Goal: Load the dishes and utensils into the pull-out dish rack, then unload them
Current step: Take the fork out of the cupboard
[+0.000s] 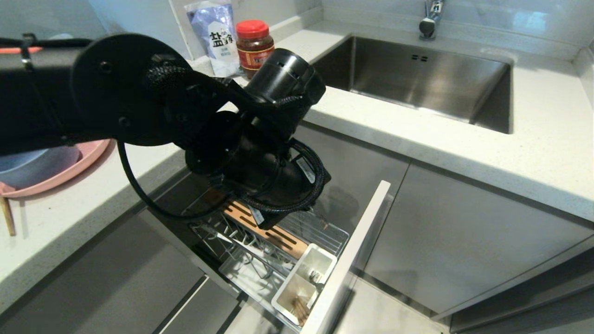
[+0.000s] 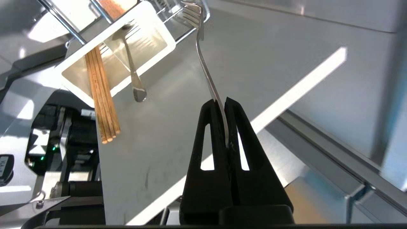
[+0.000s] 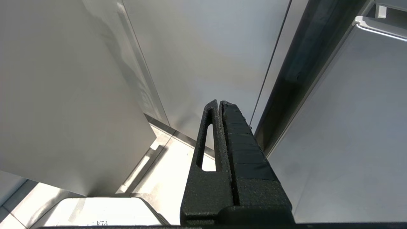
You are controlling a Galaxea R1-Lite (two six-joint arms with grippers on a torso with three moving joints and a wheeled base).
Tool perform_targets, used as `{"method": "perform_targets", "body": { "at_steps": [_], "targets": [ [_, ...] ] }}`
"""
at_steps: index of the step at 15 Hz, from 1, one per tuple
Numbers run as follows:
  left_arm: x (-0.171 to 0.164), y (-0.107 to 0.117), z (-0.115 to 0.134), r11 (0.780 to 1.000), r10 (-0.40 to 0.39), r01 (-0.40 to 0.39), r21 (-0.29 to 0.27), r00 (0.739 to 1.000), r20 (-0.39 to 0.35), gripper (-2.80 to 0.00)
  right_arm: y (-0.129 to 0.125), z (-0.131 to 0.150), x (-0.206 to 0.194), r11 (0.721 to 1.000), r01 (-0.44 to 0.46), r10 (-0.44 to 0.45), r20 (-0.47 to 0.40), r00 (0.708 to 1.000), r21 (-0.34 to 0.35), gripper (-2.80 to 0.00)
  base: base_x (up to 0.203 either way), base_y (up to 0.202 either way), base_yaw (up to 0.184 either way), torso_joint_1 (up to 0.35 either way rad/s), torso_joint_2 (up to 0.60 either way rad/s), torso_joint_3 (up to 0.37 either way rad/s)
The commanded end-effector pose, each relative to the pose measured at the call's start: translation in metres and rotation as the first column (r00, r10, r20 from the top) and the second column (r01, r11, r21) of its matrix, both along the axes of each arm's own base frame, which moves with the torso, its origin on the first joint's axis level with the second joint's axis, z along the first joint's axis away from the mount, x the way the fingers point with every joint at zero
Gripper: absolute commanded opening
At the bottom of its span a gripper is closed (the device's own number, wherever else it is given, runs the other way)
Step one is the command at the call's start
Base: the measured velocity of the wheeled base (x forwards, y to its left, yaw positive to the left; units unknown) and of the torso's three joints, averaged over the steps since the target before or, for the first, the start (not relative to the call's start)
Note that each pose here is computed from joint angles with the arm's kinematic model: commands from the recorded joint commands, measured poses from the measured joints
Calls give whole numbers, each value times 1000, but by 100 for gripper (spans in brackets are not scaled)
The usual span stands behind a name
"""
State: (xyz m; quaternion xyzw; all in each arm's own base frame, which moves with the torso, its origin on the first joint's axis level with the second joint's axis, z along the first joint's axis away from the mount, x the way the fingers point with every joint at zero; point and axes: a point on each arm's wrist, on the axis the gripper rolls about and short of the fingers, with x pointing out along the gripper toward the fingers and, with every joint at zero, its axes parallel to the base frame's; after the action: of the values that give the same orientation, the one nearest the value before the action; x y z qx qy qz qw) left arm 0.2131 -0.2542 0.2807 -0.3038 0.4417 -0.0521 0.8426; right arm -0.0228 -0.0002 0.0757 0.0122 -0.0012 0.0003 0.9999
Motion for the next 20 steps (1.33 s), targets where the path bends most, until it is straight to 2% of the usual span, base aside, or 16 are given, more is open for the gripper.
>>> {"method": "perform_targets", "body": {
  "at_steps": [1, 6, 9, 11, 14, 17, 20],
  "targets": [
    [-14, 9, 17, 1000, 8, -7, -30, 999, 44, -280, 0, 0, 0, 1000, -1, 1, 4, 1000, 0, -280, 0, 0, 0, 0, 0, 0],
    [-52, 34, 57, 996, 34, -20, -83, 983, 181, -280, 0, 0, 0, 1000, 0, 0, 3, 1000, 0, -280, 0, 0, 0, 0, 0, 0],
    [-73, 58, 84, 992, 78, -46, -116, 954, 291, -280, 0, 0, 0, 1000, 0, 0, 3, 1000, 0, -280, 0, 0, 0, 0, 0, 0],
    [-85, 73, 100, 987, 130, -88, -131, 923, 361, -280, 0, 0, 0, 1000, -1, 1, 2, 1000, 0, -280, 0, 0, 0, 0, 0, 0],
    [-95, 90, 113, 982, 169, -117, -149, 893, 418, -280, 0, 0, 0, 1000, -1, 1, 4, 1000, 0, -280, 0, 0, 0, 0, 0, 0],
    [-102, 106, 124, 973, 227, -175, -151, 849, 477, -280, 0, 0, 0, 1000, -1, 1, 2, 1000, 0, -280, 0, 0, 0, 0, 0, 0],
    [-101, 119, 130, 940, 332, -321, -120, 767, 549, -280, 0, 0, 0, 1000, 0, 0, 3, 1000, 0, -280, 0, 0, 0, 0, 0, 0]
  ]
}}
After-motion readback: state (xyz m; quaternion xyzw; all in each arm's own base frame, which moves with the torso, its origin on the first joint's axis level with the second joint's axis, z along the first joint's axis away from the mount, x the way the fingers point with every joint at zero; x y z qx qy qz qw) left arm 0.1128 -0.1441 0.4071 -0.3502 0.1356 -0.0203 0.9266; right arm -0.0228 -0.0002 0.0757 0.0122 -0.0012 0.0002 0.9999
